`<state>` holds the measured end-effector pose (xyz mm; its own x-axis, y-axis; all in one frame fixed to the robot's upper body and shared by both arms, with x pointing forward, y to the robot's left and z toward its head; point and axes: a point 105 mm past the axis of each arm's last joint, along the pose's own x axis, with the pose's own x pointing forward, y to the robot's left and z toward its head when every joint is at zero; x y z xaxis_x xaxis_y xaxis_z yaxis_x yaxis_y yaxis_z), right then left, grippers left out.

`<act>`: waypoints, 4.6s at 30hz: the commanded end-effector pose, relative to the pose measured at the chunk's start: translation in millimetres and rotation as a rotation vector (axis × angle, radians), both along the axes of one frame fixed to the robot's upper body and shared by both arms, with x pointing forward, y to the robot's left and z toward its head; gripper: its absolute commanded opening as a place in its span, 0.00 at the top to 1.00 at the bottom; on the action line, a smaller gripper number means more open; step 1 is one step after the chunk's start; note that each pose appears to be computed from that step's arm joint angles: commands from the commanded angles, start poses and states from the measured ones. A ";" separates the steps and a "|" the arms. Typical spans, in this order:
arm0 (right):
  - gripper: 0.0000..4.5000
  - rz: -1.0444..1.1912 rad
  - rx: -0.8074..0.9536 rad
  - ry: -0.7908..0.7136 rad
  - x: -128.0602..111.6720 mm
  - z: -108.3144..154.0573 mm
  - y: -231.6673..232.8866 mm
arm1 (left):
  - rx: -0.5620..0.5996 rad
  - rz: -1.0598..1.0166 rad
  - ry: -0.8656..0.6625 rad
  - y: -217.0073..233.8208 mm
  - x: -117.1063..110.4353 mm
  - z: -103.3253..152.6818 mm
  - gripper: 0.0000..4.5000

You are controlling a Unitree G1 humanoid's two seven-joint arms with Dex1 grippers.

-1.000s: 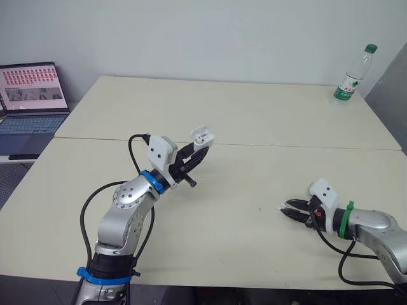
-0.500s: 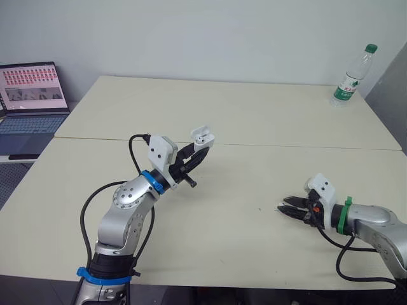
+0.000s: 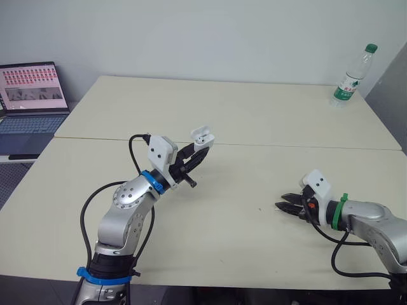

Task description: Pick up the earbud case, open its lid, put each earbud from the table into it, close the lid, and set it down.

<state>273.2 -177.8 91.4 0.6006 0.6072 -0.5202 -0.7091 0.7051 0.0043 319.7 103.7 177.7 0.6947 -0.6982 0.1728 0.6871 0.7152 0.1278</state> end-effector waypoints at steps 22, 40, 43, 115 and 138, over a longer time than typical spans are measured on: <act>0.64 0.011 -0.110 -0.026 -2.1 -7.1 -11.0 | -0.005 -0.009 -0.063 -2.2 -3.0 16.2 0.83; 0.95 0.512 -0.285 -0.133 5.7 21.6 -15.1 | -0.007 -0.008 -0.065 -2.9 -0.7 15.6 0.83; 0.95 0.845 -0.516 -0.164 3.3 23.8 -36.2 | -0.006 -0.013 -0.067 -4.0 0.5 15.5 0.83; 0.50 0.466 -0.437 0.080 12.9 85.1 -156.6 | -0.038 -0.001 -0.019 -7.9 -12.5 -2.7 0.83; 0.50 0.473 -0.554 -0.038 12.5 18.5 -153.1 | -0.038 -0.033 -0.029 -15.5 -10.7 2.4 0.83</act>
<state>284.8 -330.3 105.6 0.3427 0.4604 -0.8189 -0.9390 0.1941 -0.2839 315.3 91.7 166.4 0.6909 -0.7021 0.1726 0.6981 0.7099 0.0935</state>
